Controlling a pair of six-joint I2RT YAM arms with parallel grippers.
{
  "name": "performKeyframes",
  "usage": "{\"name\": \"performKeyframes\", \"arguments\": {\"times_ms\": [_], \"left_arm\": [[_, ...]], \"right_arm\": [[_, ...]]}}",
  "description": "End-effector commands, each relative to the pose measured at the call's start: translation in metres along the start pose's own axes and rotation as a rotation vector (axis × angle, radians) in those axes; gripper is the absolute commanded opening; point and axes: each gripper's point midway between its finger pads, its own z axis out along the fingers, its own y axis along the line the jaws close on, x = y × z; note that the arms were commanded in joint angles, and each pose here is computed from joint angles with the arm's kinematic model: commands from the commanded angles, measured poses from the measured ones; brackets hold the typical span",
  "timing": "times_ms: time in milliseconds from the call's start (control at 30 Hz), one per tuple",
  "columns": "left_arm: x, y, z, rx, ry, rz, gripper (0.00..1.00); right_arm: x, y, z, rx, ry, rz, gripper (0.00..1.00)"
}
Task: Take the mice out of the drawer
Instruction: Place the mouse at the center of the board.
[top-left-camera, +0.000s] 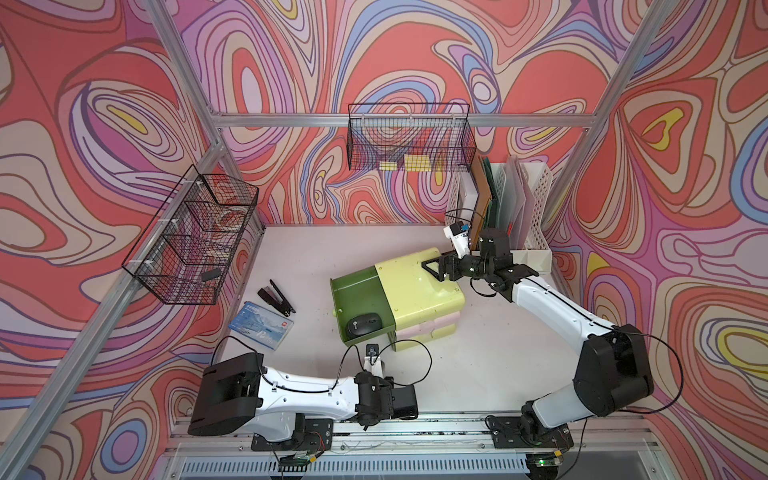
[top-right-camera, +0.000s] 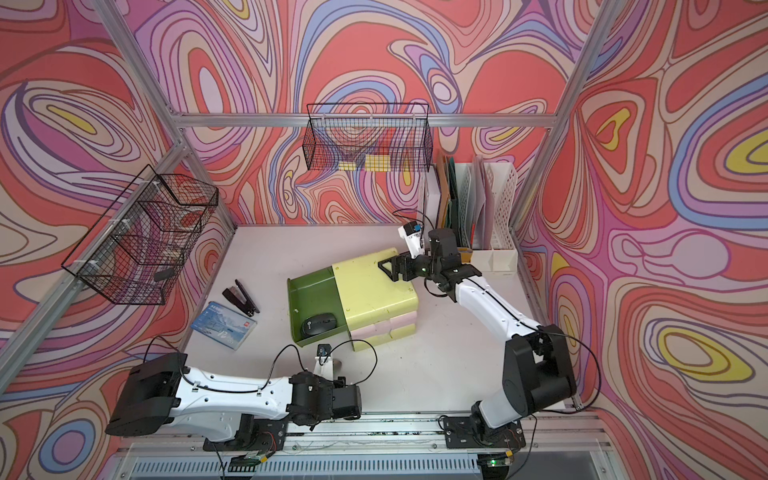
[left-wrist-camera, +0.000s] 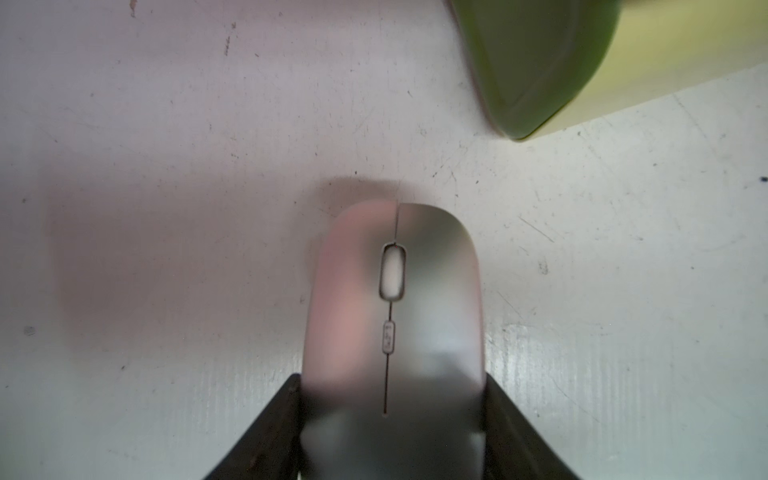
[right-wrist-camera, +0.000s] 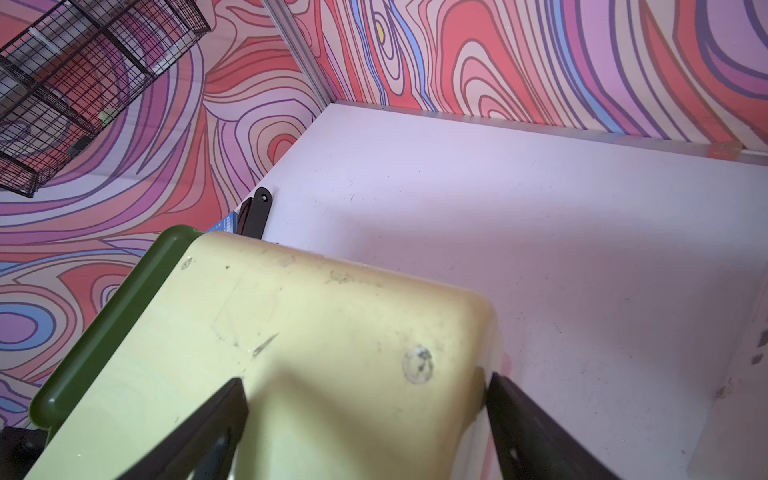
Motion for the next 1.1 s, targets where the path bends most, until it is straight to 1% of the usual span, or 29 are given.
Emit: {"name": "performKeyframes", "arguments": {"times_ms": [0, 33, 167, 233, 300, 367, 467, 567, 633, 667, 700, 767, 833, 900, 967, 1067], "left_arm": [[-0.003, 0.004, 0.005, -0.021, -0.013, -0.04, 0.68], [-0.002, 0.005, 0.006, -0.037, -0.005, -0.039, 0.74], [-0.001, 0.007, 0.008, -0.079, 0.009, -0.021, 0.88], [-0.002, 0.005, 0.007, -0.084, 0.009, -0.001, 0.9], [-0.005, 0.002, 0.004, -0.084, 0.001, 0.015, 0.91], [-0.007, -0.006, 0.0, -0.063, 0.009, 0.056, 0.9], [-0.004, -0.026, -0.009, -0.029, 0.069, 0.209, 0.9], [0.012, -0.054, -0.024, 0.018, 0.195, 0.462, 0.9], [0.021, -0.068, -0.043, 0.044, 0.254, 0.608, 0.9], [0.02, -0.073, -0.052, 0.064, 0.261, 0.649, 0.91], [0.018, -0.079, -0.064, 0.111, 0.27, 0.679, 0.91], [0.003, -0.086, -0.089, 0.202, 0.234, 0.683, 0.91], [-0.023, -0.081, -0.117, 0.26, 0.163, 0.649, 0.92], [-0.052, -0.062, -0.14, 0.289, 0.095, 0.577, 0.91], [-0.076, -0.043, -0.157, 0.313, 0.032, 0.511, 0.91], [-0.118, -0.005, -0.169, 0.254, -0.084, 0.417, 0.92]], "right_arm": [[0.06, -0.005, 0.008, 0.012, 0.186, 0.086, 0.93], [0.06, -0.005, 0.008, 0.013, 0.185, 0.086, 0.93], [0.06, -0.005, 0.007, 0.012, 0.183, 0.083, 0.93], [0.061, -0.004, 0.007, 0.011, 0.184, 0.083, 0.93], [0.06, -0.004, 0.007, 0.01, 0.183, 0.083, 0.93], [0.061, -0.004, 0.008, 0.011, 0.185, 0.083, 0.93], [0.06, -0.003, 0.007, 0.011, 0.184, 0.082, 0.94], [0.06, -0.003, 0.007, 0.011, 0.186, 0.082, 0.93], [0.06, -0.004, 0.008, 0.012, 0.186, 0.081, 0.93], [0.061, -0.004, 0.008, 0.012, 0.187, 0.081, 0.93], [0.061, -0.004, 0.008, 0.012, 0.187, 0.082, 0.93], [0.061, -0.004, 0.008, 0.012, 0.187, 0.084, 0.93], [0.061, -0.004, 0.008, 0.012, 0.191, 0.085, 0.93], [0.061, -0.003, 0.007, 0.012, 0.189, 0.082, 0.93], [0.061, -0.003, 0.007, 0.011, 0.188, 0.081, 0.93], [0.062, -0.004, 0.009, 0.011, 0.191, 0.083, 0.94]]}}
